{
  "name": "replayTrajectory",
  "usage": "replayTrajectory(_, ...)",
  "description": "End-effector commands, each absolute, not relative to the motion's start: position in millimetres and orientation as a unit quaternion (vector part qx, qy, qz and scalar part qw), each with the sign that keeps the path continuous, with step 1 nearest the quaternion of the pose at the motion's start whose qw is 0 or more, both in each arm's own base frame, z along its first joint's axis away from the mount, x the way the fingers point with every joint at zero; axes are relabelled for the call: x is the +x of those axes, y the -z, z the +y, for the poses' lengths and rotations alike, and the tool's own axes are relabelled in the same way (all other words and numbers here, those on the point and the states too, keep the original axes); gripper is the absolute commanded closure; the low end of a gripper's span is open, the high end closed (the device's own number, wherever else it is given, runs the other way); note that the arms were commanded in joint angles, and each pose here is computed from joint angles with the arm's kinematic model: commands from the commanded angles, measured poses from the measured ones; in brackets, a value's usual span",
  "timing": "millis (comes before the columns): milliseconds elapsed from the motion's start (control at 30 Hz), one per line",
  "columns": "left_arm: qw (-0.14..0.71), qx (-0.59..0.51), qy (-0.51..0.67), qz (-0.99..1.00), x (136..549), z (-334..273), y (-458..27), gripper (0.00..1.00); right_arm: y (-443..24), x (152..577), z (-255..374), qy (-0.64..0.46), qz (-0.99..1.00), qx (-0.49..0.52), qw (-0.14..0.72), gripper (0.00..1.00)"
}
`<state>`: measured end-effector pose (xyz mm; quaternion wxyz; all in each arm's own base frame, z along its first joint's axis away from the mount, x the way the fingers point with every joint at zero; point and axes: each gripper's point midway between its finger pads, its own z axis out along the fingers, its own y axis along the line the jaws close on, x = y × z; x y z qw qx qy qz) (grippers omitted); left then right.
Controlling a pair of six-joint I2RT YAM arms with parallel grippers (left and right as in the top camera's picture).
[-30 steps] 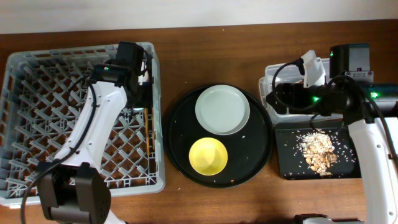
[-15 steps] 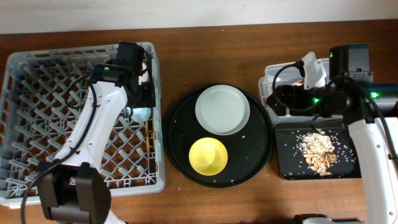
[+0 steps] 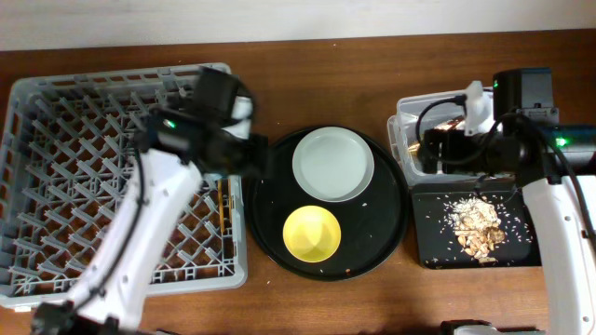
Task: Sort waste into correct bins and load items into the dishwasher rack
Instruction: 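Reach the left gripper to the round tray and grasp the yellow bowl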
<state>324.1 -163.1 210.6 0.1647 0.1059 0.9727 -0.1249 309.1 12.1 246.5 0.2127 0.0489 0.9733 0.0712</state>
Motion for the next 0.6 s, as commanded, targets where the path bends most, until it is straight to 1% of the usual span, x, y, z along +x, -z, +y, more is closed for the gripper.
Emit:
replayTrajectory(0,0.145,0.194,0.164,0.956,284,-224,-217,0.22,-245,307,-20,-0.019,0.971,0.11,0.212,0.01)
replayTrajectory(67,0.139,0.229,0.169,0.949,267,-245,-216,0.19,-245,307,-21,-0.018,0.971,0.112,0.212,0.01)
replayTrajectory(100,0.135,0.248,0.172,0.944,258,-256,-215,0.05,-245,307,-21,-0.018,0.971,0.112,0.212,0.01)
replayTrajectory(133,0.133,0.269,0.176,0.937,247,-269,-215,0.01,-245,307,-21,-0.018,0.971,0.112,0.212,0.01)
replayTrajectory(267,0.131,0.316,0.186,0.921,223,-295,-216,0.01,-245,307,-21,-0.018,0.971,0.112,0.212,0.01)
replayTrajectory(300,0.134,0.326,0.186,0.917,218,-301,-216,0.23,-245,307,-21,-0.018,0.971,0.112,0.212,0.01)
replayTrajectory(333,0.136,0.333,0.179,0.916,215,-303,-215,0.4,-245,307,-21,-0.018,0.971,0.112,0.212,0.01)
replayTrajectory(367,0.135,0.339,0.173,0.915,211,-305,-212,0.5,-245,307,-21,-0.019,0.971,0.112,0.212,0.01)
replayTrajectory(433,0.128,0.333,0.151,0.922,204,-304,-199,0.56,-245,307,-21,-0.018,0.971,0.112,0.212,0.01)
replayTrajectory(500,0.125,0.315,0.121,0.933,200,-300,-180,0.58,-245,307,-21,-0.018,0.971,0.112,0.212,0.01)
replayTrajectory(567,0.129,0.301,0.092,0.94,201,-294,-162,0.58,-245,307,-21,-0.018,0.971,0.112,0.212,0.01)
